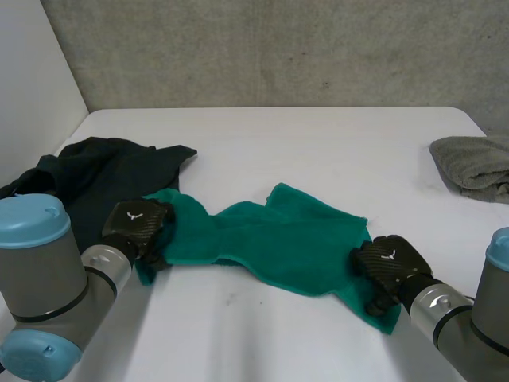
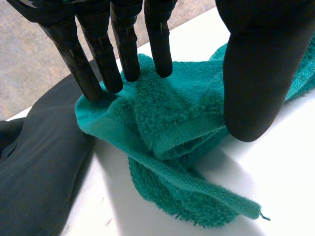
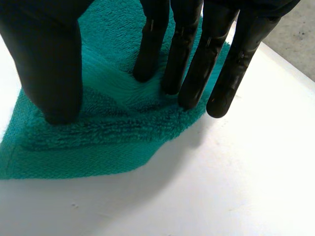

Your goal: Fold the laundry.

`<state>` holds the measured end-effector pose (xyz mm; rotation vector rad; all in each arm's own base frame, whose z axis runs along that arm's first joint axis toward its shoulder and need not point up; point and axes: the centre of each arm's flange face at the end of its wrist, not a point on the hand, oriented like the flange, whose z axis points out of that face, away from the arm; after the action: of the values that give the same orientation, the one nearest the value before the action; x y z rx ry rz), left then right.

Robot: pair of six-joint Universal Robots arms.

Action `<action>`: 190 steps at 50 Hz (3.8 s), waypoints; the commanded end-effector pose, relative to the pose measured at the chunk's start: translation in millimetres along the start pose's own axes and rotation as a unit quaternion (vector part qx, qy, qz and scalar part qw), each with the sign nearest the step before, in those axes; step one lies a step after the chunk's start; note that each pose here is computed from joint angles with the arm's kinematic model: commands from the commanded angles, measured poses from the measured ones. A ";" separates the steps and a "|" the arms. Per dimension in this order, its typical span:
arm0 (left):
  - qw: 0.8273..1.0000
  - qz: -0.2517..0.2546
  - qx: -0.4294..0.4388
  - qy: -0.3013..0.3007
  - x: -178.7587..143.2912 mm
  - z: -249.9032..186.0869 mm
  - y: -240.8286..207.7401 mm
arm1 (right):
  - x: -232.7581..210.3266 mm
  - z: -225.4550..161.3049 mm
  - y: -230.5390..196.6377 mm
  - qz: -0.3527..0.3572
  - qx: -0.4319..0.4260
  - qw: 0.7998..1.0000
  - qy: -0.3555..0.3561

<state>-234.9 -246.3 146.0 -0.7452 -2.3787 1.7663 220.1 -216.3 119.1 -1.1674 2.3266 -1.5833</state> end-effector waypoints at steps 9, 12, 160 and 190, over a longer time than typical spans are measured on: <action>1.000 0.001 -0.001 0.003 1.6 -0.8 0.7 | -5.0 -13.2 -1.0 0.013 -0.015 1.000 -0.012; 1.000 0.001 -0.001 0.003 1.6 -0.8 0.7 | -9.7 -17.3 3.1 0.019 -0.027 0.999 -0.023; 0.999 0.003 -0.026 0.021 9.6 -11.1 12.9 | 27.9 4.9 -34.0 -0.020 0.021 0.999 0.039; 0.989 0.064 0.136 -0.015 -4.8 -35.9 -70.5 | 63.6 -38.1 -98.5 -0.108 0.047 0.991 0.068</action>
<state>-240.0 -245.4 160.8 -0.8662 -2.2771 1.9044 212.2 -252.4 183.8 -1.2149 2.3126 -1.7374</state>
